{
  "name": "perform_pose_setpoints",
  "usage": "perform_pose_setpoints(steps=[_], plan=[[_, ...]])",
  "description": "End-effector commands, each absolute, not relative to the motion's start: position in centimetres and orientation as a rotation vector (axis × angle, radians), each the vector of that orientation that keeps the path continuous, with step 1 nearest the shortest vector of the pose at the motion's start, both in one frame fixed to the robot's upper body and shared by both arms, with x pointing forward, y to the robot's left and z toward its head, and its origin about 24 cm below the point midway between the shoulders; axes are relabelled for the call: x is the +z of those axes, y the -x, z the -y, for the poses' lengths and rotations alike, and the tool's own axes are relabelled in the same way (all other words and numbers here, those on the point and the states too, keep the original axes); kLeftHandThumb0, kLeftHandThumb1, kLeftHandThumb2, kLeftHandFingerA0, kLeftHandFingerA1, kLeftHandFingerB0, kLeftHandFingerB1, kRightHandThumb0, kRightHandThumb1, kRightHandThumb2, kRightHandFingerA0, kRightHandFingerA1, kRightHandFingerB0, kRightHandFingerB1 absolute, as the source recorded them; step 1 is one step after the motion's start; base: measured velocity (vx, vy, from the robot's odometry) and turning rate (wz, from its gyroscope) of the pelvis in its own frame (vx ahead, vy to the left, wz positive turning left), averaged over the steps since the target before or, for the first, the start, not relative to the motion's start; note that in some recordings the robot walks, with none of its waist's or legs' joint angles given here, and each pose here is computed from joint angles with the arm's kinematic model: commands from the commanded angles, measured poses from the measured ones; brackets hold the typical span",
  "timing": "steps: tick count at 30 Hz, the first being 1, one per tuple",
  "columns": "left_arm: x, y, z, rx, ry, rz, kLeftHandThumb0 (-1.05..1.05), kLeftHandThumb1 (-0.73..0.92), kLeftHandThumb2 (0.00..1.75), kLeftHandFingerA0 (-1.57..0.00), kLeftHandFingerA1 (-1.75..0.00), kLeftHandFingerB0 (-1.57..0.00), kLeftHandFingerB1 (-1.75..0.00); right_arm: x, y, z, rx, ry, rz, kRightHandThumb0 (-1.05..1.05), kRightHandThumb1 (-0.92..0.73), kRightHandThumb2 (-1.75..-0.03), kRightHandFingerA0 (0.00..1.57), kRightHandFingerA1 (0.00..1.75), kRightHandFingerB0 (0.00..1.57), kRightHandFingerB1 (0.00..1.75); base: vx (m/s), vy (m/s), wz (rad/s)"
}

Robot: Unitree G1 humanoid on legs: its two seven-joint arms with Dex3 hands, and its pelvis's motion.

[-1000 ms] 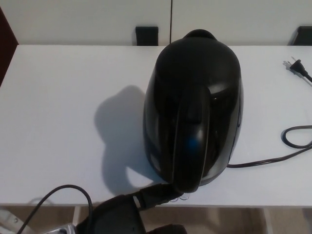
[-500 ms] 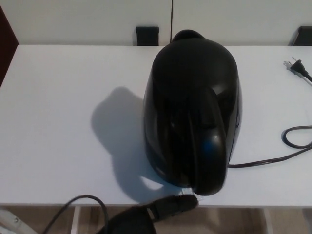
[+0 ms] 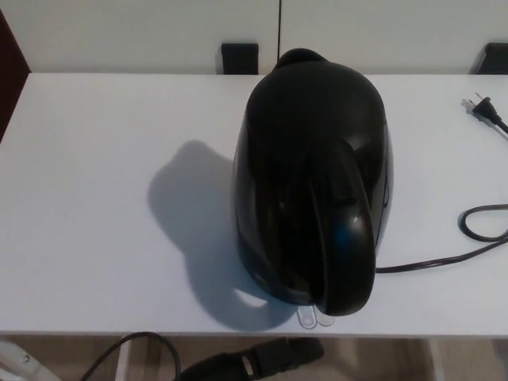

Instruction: The robot walk towards a table in front and click the button on the base of the boilling pot using its left middle finger

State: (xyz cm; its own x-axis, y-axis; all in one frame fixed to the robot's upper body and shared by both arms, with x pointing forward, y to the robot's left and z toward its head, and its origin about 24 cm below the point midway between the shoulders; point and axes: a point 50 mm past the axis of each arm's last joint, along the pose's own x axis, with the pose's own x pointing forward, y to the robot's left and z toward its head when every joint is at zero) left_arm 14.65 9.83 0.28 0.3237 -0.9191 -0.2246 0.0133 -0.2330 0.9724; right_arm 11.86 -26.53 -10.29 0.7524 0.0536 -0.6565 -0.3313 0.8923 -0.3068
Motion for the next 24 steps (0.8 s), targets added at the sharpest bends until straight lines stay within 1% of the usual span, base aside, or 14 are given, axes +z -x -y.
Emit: perform_pose_setpoints(steps=[1, 3, 4, 5, 7, 10, 13, 15, 17, 18, 20, 21, 23, 24], plan=[[0.8, -14.0, -10.6, -1.106, -1.526, 0.845, -0.84, 0.82, 0.66, -0.25, -0.35, -0.22, -0.33, -10.3, -11.7, 26.9, 0.195, 0.434, -0.710, -0.15, -0.60, -0.57, 0.67, 0.60, 0.62, 0.45, 0.00, 0.000, 0.00], [0.9, -14.0, -10.6, -1.106, -1.527, 0.845, -0.84, 0.82, 0.66, -0.25, -0.35, -0.22, -0.33, -10.3, -11.7, 26.9, 0.195, 0.434, -0.710, -0.15, -0.60, -0.57, 0.67, 0.60, 0.62, 0.45, 0.00, 0.000, 0.00], [0.8, -13.5, -11.0, -1.103, -1.501, 0.855, -0.83, 0.82, 0.66, -0.30, -0.33, -0.27, -0.33, -10.4, -11.8, 26.9, 0.196, 0.438, -0.712, -0.08, -0.62, -0.58, 0.73, 0.63, 0.62, 0.45, 0.00, 0.000, 0.00], [0.7, -12.4, -11.7, -1.122, -1.470, 0.841, -0.84, 0.86, 0.67, -0.25, -0.33, -0.22, -0.33, -10.5, -11.8, 26.7, 0.202, 0.446, -0.715, -0.10, -0.62, -0.58, 0.72, 0.60, 0.62, 0.45, 0.00, 0.000, 0.00], [0.4, -11.8, -12.0, -1.155, -1.484, 0.800, -0.84, 0.86, 0.67, -0.25, -0.33, -0.22, -0.33, -10.5, -11.7, 26.7, 0.206, 0.450, -0.716, -0.10, -0.62, -0.58, 0.72, 0.60, 0.62, 0.45, 0.00, 0.000, 0.00], [-1.4, -9.9, -13.4, -1.246, -1.382, 0.539, -0.83, 0.84, 0.65, -0.26, -0.32, -0.24, -0.31, -10.9, -11.2, 26.6, 0.212, 0.457, -0.740, -0.10, -0.62, -0.58, 0.73, 0.58, 0.63, 0.44, 0.00, 0.000, 0.00], [-3.1, -8.9, -14.6, -1.283, -1.350, 0.340, -0.82, 0.85, 0.66, -0.26, -0.30, -0.23, -0.30, -11.0, -10.7, 26.6, 0.213, 0.457, -0.757, -0.09, -0.63, -0.58, 0.67, 0.54, 0.61, 0.44, 0.00, 0.000, 0.00], [-3.1, -8.9, -14.7, -1.285, -1.346, 0.327, -0.82, 0.85, 0.66, -0.26, -0.30, -0.23, -0.30, -11.0, -10.6, 26.6, 0.213, 0.457, -0.758, -0.09, -0.63, -0.58, 0.67, 0.54, 0.61, 0.44, 0.00, 0.000, 0.00], [-5.8, -8.6, -17.6, -1.219, -1.303, 0.047, -0.77, 0.83, 0.65, -0.27, -0.31, -0.24, -0.29, -11.1, -10.4, 26.7, 0.225, 0.473, -0.759, -0.10, -0.63, -0.58, 0.67, 0.55, 0.62, 0.44, 0.00, 0.000, 0.00], [-6.4, -8.5, -18.2, -1.189, -1.286, -0.017, -0.74, 0.82, 0.65, -0.27, -0.31, -0.23, -0.29, -11.1, -10.3, 26.9, 0.225, 0.479, -0.761, -0.10, -0.62, -0.58, 0.68, 0.55, 0.63, 0.45, 0.00, 0.000, 0.00], [-6.7, -8.5, -18.5, -1.176, -1.274, -0.046, -0.74, 0.82, 0.65, -0.27, -0.31, -0.23, -0.29, -11.1, -10.2, 26.9, 0.226, 0.482, -0.762, -0.10, -0.62, -0.58, 0.68, 0.55, 0.63, 0.45, 0.00, 0.000, 0.00], [-7.6, -9.0, -20.5, -1.047, -1.228, -0.191, -0.73, 0.84, 0.65, -0.27, -0.32, -0.22, -0.29, -11.2, -10.3, 27.0, 0.216, 0.481, -0.765, -0.09, -0.62, -0.58, 0.66, 0.55, 0.63, 0.45, 0.00, 0.000, 0.00], [-8.3, -9.5, -22.5, -0.922, -1.181, -0.313, -0.72, 0.83, 0.66, -0.28, -0.33, -0.22, -0.29, -11.3, -10.5, 26.9, 0.198, 0.475, -0.761, -0.09, -0.62, -0.58, 0.66, 0.56, 0.63, 0.45, 0.00, 0.000, 0.00], [-8.5, -9.9, -23.8, -0.836, -1.132, -0.422, -0.73, 0.85, 0.65, -0.22, -0.34, -0.16, -0.28, -11.3, -10.6, 26.8, 0.185, 0.468, -0.755, -0.09, -0.62, -0.58, 0.66, 0.57, 0.61, 0.44, 0.00, 0.000, 0.00]])
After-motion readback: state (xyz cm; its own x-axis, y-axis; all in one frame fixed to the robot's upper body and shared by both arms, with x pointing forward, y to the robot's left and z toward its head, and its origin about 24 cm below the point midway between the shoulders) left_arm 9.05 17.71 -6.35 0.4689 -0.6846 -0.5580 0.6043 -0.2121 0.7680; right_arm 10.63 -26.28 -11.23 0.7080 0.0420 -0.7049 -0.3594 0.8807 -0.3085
